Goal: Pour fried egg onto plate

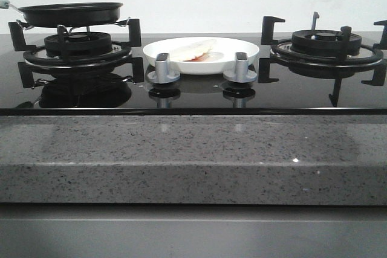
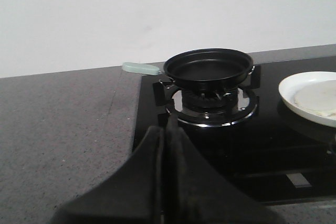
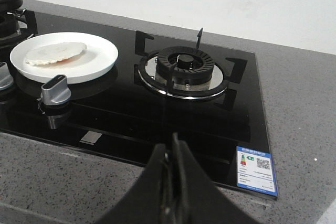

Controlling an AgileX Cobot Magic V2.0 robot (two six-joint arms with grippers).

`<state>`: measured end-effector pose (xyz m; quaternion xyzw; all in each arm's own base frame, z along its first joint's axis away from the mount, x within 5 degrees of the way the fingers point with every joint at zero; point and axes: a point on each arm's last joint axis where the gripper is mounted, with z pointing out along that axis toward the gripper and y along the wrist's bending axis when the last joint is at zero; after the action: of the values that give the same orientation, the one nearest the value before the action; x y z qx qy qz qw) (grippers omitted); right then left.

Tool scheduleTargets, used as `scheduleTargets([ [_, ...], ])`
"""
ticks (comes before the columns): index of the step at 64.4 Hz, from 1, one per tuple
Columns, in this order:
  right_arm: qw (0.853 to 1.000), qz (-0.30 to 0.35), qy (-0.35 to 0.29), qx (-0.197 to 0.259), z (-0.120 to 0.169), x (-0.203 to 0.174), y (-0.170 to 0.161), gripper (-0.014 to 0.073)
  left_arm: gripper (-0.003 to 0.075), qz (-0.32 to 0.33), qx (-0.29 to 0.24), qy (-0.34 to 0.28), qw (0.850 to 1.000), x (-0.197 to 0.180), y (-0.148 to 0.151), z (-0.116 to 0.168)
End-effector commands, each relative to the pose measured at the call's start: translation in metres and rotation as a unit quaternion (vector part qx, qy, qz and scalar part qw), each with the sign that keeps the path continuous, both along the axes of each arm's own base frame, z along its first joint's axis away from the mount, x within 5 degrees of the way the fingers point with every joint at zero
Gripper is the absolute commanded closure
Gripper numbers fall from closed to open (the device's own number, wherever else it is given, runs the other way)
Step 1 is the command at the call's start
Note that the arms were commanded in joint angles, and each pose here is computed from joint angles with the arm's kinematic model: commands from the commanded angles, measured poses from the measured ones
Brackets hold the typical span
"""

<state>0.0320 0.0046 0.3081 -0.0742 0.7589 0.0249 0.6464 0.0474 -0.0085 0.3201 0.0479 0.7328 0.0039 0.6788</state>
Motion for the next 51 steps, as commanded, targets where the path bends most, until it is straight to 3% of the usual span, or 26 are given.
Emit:
scheduleTargets([
  [1,0.999,-0.004,-0.049,0.005,0.015,0.000,0.000,0.0662,0.0740,0.035,-0.036,-0.050,0.997,0.000,0.006,0.015],
  [19,0.999,-0.004,-0.049,0.005,0.015,0.000,0.000,0.0662,0.0740,0.043,-0.036,-0.057,0.997,0.002,0.008,-0.006],
  [36,0.999,-0.004,-0.049,0.005,0.015,0.000,0.000,0.0662,0.0739,-0.007,-0.032,-0.055,0.998,-0.006,0.004,-0.048],
  [51,0.999,-0.004,-0.049,0.005,0.015,0.000,0.000,0.0662,0.0740,-0.004,-0.041,-0.063,0.997,0.002,0.004,-0.090],
])
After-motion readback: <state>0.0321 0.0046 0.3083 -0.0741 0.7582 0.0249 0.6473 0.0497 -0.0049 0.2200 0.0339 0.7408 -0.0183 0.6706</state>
